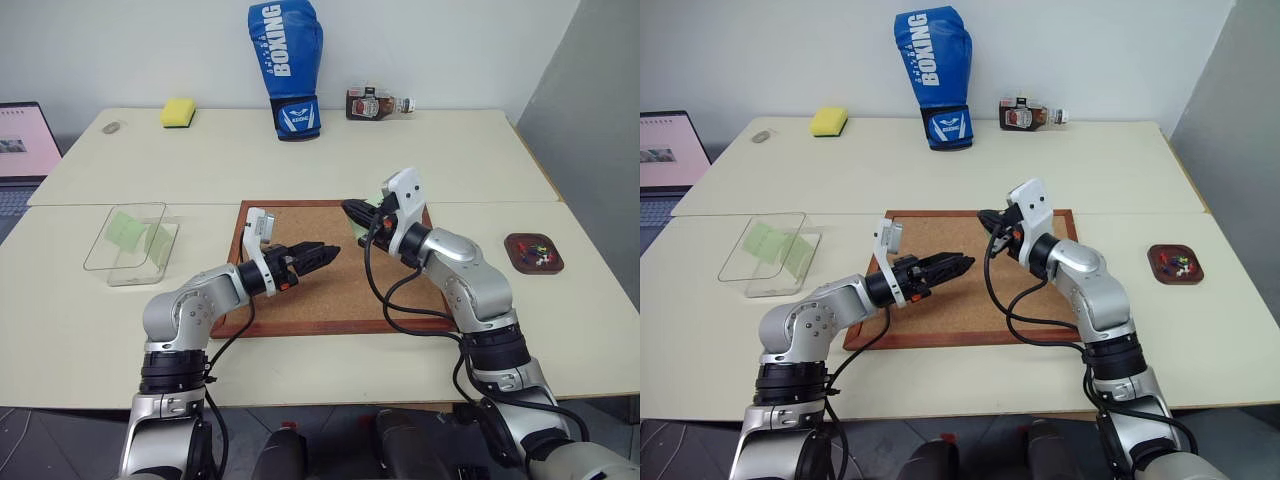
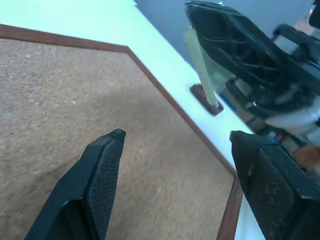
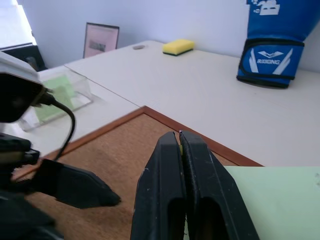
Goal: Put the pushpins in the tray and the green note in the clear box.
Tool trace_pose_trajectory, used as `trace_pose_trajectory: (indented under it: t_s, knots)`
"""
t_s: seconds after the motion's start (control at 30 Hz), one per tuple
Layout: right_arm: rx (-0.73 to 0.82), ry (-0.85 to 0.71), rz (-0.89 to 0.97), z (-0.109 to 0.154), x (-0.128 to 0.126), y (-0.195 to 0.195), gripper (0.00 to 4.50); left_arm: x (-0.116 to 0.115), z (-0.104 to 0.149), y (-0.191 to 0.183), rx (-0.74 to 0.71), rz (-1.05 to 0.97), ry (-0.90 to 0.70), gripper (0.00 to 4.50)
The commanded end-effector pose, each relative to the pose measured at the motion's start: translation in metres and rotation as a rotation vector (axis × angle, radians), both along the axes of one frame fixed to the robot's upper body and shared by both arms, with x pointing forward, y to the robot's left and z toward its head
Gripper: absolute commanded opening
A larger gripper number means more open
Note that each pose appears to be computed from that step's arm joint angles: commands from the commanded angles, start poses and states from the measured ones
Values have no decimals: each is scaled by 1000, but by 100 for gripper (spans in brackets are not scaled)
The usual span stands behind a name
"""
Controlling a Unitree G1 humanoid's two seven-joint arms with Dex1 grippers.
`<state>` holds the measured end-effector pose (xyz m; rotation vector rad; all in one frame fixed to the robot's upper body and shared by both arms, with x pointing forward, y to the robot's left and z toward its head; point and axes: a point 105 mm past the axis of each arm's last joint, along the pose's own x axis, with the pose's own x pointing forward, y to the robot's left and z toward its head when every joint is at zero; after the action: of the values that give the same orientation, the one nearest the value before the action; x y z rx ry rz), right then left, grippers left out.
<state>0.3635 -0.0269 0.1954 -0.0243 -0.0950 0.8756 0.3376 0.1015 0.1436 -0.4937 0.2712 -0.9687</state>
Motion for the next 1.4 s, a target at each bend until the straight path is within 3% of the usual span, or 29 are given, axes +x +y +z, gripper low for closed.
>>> trace_pose_trajectory:
  t_s: [0.03,0.9,1.27,1.4]
  knots:
    - [46,-43,41,20,-12,6,0,1,19,-9,-68,-15,-35,357]
    - [64,-7,108,18,-33,26,0,7,17,-22,-80,-26,-27,357]
    - [52,15,120,10,-39,31,0,6,29,-27,-134,-48,-53,357]
    - [46,21,106,6,-38,29,0,5,28,-26,-139,-47,-53,283]
